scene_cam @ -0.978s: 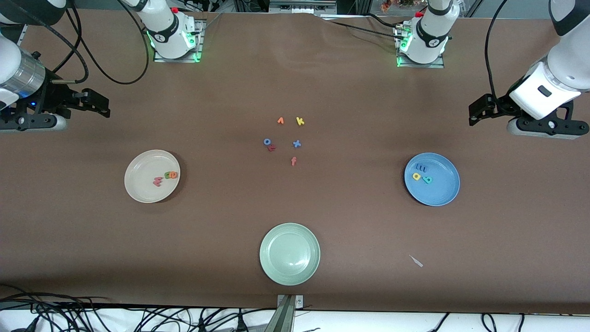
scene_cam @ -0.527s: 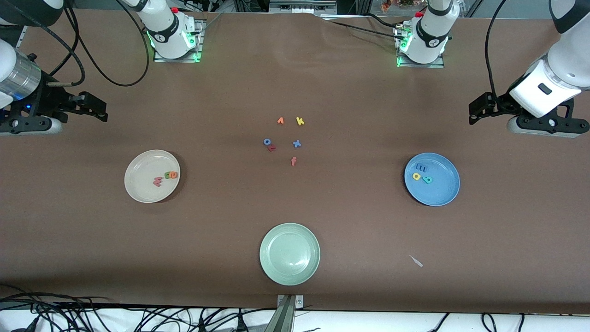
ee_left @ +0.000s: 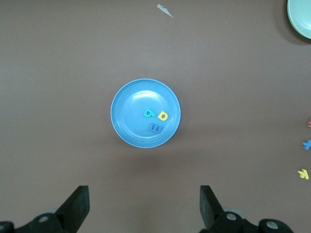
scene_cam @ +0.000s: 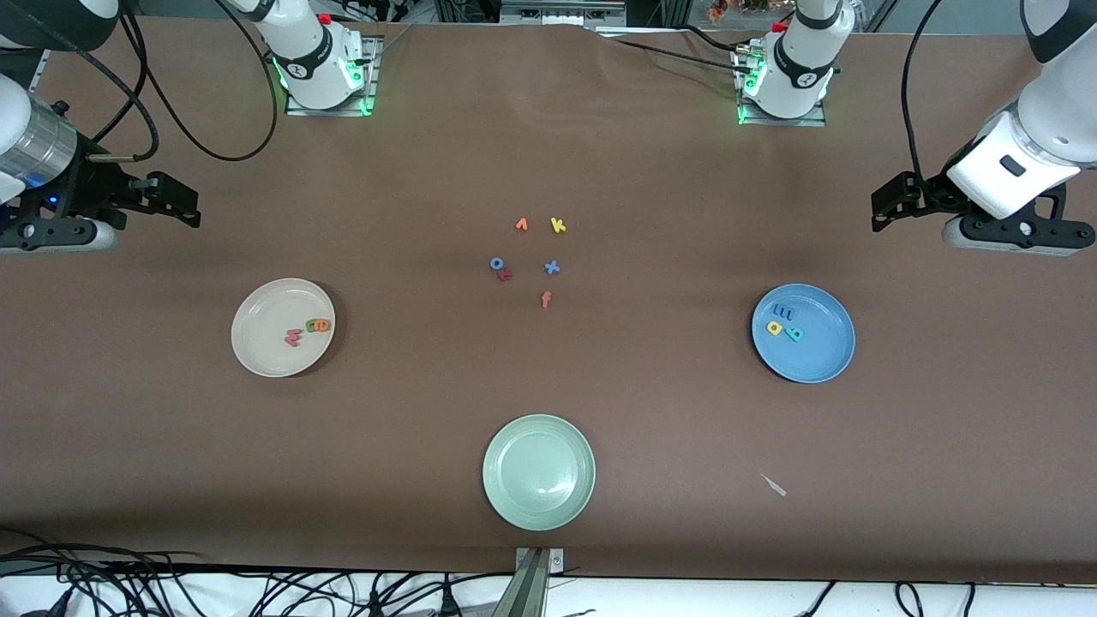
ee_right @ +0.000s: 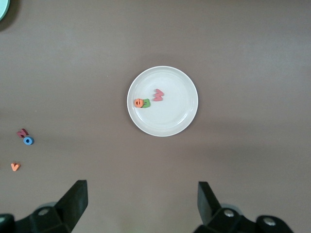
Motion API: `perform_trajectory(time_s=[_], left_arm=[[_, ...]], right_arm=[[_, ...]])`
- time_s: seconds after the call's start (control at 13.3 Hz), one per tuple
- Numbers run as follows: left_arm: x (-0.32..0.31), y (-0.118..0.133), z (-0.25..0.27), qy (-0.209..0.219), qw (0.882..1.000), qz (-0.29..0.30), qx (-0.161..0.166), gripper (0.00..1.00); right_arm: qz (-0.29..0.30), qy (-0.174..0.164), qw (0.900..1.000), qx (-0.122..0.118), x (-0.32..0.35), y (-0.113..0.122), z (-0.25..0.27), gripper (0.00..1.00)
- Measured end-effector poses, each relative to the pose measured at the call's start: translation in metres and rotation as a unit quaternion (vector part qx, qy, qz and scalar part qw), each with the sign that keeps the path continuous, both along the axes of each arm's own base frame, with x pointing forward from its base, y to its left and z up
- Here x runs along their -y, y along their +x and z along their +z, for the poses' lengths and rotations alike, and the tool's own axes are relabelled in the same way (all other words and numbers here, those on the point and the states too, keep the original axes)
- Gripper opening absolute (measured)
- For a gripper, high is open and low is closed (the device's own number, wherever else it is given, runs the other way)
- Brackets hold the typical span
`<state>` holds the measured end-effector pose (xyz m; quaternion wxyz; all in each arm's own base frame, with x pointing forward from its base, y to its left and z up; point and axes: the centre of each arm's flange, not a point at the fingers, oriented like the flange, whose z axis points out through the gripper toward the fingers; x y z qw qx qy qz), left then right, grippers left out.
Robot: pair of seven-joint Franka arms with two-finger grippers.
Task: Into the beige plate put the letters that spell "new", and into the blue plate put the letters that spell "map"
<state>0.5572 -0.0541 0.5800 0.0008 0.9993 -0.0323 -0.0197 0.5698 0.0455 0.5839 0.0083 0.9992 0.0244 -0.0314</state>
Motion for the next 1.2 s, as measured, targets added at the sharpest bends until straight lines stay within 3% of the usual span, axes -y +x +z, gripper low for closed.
perform_trajectory(time_s=[1.2], left_arm=[[-0.0043,0.0003,-0.0015,0.000,1.000,0.003,-0.002,1.00]], right_arm=[[0.000,0.000,1.000,-0.001,0.0000,0.0001,-0.0003,1.00]])
